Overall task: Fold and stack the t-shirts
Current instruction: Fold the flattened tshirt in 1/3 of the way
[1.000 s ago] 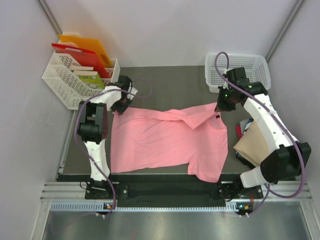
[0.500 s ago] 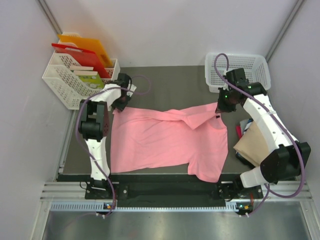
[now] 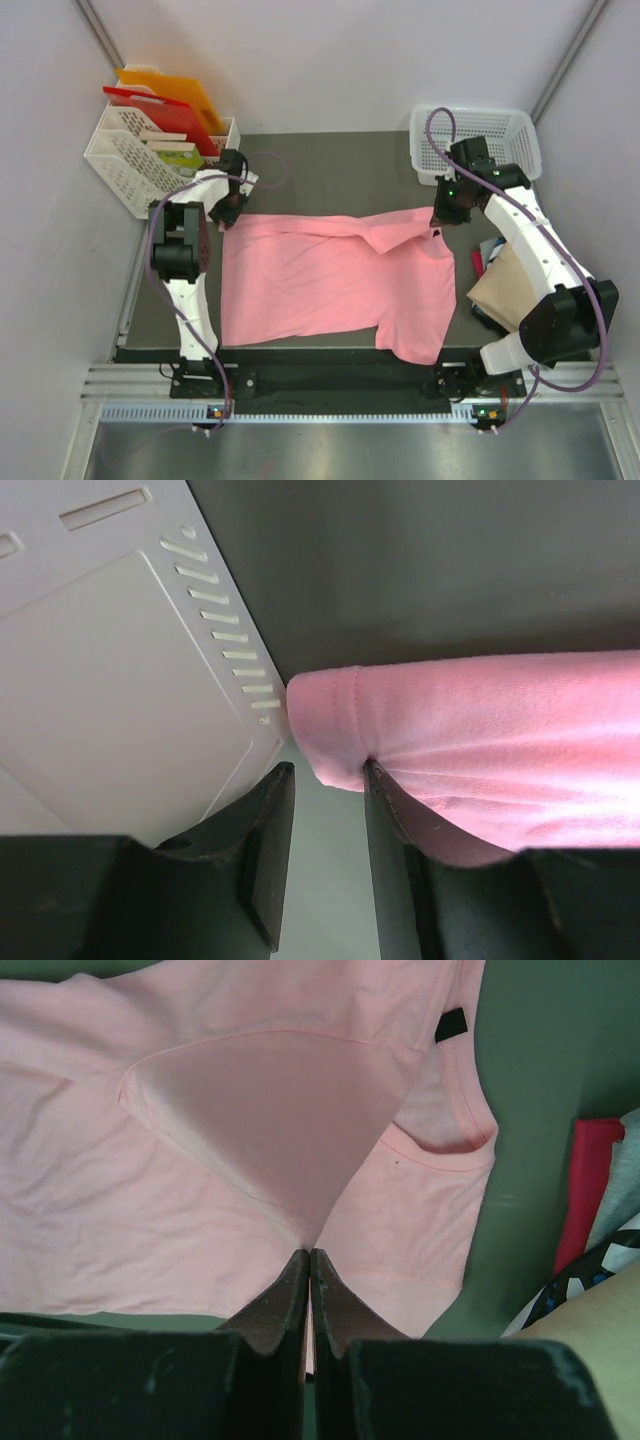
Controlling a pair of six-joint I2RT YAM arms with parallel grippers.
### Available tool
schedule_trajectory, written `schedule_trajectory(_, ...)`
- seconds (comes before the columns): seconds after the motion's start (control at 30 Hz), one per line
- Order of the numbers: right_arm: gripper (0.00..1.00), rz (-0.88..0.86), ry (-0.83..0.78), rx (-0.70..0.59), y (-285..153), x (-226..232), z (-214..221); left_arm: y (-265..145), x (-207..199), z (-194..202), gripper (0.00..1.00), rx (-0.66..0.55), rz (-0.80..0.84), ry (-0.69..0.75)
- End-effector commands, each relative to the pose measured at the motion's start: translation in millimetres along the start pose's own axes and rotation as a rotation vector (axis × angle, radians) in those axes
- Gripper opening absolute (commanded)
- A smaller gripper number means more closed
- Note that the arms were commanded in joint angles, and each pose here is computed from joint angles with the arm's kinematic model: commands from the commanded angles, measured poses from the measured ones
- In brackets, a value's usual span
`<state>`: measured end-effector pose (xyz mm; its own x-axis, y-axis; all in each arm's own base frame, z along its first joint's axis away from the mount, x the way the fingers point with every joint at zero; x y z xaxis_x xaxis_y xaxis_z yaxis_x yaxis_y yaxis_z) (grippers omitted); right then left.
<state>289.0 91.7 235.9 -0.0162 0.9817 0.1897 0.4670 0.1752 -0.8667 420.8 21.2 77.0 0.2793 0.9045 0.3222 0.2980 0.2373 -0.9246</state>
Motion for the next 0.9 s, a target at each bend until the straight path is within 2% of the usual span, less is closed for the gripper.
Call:
schedule_trajectory(0.0,0.0,-0.001,0.004,-0.041,-7.5,1.2,-10.7,-9.0,7.3,-3.1,0.39,-0.03,-0.005,-0.044)
schedule_trajectory(0.13,0.0,0.003,0.005,-0.042,-6.6,0.6,-11.9,-8.1,0.8,2.5,0.35,-0.015,0.03,-0.049)
schedule_trajectory(0.23,0.0,0.006,0.008,-0.04,-6.3,-0.4,-10.6,-7.9,-1.2,7.5,0.24,-0.007,0.036,-0.046)
schedule_trajectory(0.27,0.0,0.005,0.007,-0.043,-6.7,-0.3,-10.9,-8.0,-1.8,8.7,0.18,-0.003,0.039,-0.045)
schedule_trajectory(0.37,0.0,0.006,0.008,-0.043,-7.1,-1.0,-10.4,-7.8,-4.1,11.6,0.17,0.0,0.048,-0.048)
schedule_trajectory(0.53,0.0,0.007,0.012,-0.042,-7.5,-2.6,-8.9,-6.0,-7.1,17.2,0.21,0.012,0.055,-0.052)
schedule_trajectory(0.7,0.0,0.006,0.009,-0.044,-8.3,-3.2,-7.0,-13.0,-6.2,18.1,0.3,0.006,0.056,-0.06)
schedule_trajectory(0.77,0.0,0.007,0.009,-0.041,-7.6,-3.7,-5.4,-23.9,-1.9,15.6,0.41,-0.018,0.048,-0.072)
schedule_trajectory(0.87,0.0,0.008,0.011,-0.043,-7.8,-5.1,-3.6,-33.8,-1.1,16.1,0.45,-0.036,0.064,-0.082)
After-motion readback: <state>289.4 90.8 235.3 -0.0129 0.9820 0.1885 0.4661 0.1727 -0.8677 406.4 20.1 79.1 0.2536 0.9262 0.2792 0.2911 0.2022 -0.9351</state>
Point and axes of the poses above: each gripper's point midway between its finger pads, its own y axis out along the fingers, its own x axis along the line the jaws close on, z = x × y, the point moved 5 cm from there along -y, back along the fingers, and after that the axes turned 4 degrees about -y, right-handed, at the moved point
